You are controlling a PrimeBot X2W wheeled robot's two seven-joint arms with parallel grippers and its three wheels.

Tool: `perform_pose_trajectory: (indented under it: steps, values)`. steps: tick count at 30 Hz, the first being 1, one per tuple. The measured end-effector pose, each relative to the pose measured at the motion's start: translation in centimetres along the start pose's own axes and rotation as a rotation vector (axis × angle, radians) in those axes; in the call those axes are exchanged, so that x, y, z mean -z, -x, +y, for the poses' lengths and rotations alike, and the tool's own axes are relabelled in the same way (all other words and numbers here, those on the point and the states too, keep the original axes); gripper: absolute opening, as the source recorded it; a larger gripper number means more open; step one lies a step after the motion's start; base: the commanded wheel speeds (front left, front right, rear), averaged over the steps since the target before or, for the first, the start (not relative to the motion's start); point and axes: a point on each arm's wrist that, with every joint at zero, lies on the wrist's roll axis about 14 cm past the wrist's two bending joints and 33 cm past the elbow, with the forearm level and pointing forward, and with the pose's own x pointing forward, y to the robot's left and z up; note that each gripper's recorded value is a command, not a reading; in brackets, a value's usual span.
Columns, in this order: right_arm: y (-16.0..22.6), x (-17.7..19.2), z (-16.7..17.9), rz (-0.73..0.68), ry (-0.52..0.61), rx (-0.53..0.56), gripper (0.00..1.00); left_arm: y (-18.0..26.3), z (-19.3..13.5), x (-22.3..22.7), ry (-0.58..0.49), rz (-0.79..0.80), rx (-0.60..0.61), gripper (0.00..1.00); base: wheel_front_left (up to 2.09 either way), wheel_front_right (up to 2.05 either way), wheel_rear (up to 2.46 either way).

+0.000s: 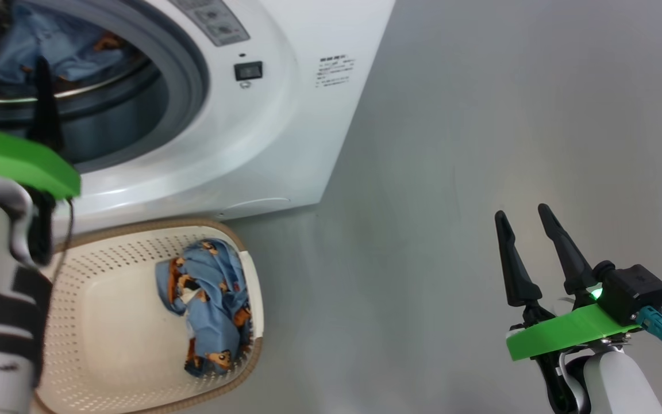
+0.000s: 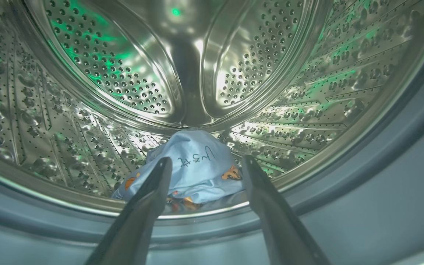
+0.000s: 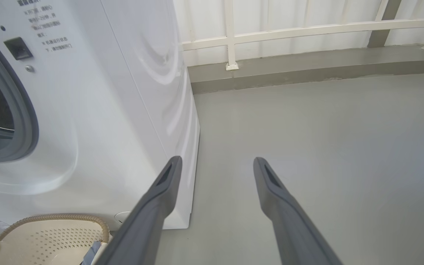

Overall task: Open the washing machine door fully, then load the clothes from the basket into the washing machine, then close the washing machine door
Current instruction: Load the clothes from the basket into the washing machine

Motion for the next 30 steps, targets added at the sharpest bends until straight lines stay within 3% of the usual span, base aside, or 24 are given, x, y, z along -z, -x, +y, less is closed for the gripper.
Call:
perform_pose_trajectory:
  steps: [14, 30]
  values:
    - [0.8, -1.1, 0.6, -0.026, 0.006, -0.023, 1.00, 8.3, 1.5, 0.9, 0.017, 0.012, -0.091, 1.00, 0.00, 0.00, 0.00]
    - [3.5, -2.5, 0.9, -0.052, 0.024, -0.064, 1.00, 16.5, 1.6, -0.8, -0.043, -0.028, -0.133, 1.00, 0.00, 0.00, 0.00]
